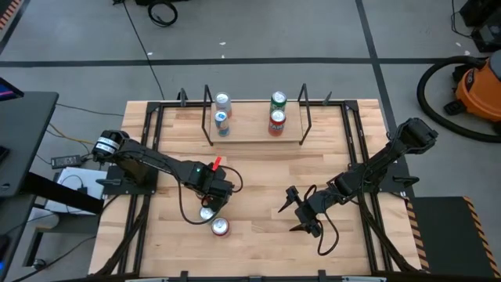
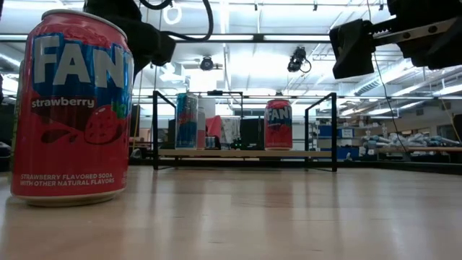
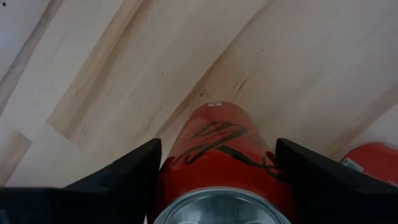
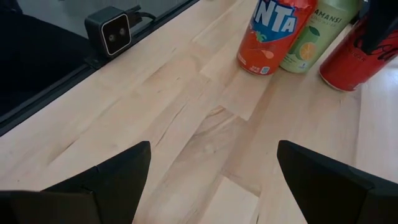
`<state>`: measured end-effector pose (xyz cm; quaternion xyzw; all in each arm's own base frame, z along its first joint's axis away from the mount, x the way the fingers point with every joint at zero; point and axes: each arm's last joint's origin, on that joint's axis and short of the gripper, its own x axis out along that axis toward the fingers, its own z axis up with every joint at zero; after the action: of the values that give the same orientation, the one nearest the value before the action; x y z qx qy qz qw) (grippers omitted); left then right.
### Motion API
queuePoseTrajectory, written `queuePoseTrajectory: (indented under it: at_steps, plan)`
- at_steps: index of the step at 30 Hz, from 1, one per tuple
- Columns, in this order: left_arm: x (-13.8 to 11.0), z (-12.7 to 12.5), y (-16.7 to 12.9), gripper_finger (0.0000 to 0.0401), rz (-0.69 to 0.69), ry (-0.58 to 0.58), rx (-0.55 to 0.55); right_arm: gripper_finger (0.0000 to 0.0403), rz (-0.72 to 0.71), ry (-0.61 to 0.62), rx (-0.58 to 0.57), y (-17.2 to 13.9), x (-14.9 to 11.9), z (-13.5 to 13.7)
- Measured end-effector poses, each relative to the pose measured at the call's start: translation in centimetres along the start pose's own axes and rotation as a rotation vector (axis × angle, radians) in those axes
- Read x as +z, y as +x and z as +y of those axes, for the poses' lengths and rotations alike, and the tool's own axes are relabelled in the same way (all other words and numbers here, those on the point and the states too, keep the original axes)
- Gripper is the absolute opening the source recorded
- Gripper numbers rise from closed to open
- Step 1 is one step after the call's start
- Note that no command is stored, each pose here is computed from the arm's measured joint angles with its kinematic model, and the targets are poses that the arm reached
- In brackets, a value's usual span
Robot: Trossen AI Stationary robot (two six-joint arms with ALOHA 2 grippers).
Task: Place canned beverage on shelf
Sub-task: Put the red-black soda can on the shelf
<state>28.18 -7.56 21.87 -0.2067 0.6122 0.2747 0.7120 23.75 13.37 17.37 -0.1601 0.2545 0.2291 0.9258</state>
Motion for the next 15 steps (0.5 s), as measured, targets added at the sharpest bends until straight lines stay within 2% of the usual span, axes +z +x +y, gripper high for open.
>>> queuePoseTrajectory:
  at_steps: [4, 11, 15]
  plan:
    - [0.0, 0.0, 0.0, 0.0301, -0.001, 0.030, -0.001, 0.0362, -0.006, 0.000, -0.001, 0.0, 0.0, 0.0]
    - [0.7, 0.5, 0.1, 0.0315, 0.003, 0.181, -0.002, 0.0362, -0.008, -0.004, -0.001, 0.0, 0.1, 0.0]
    - [1.5, 0.9, 0.3, 0.0325, -0.009, 0.192, -0.008, 0.0362, -0.008, -0.006, -0.001, 0.0, 0.1, 0.0]
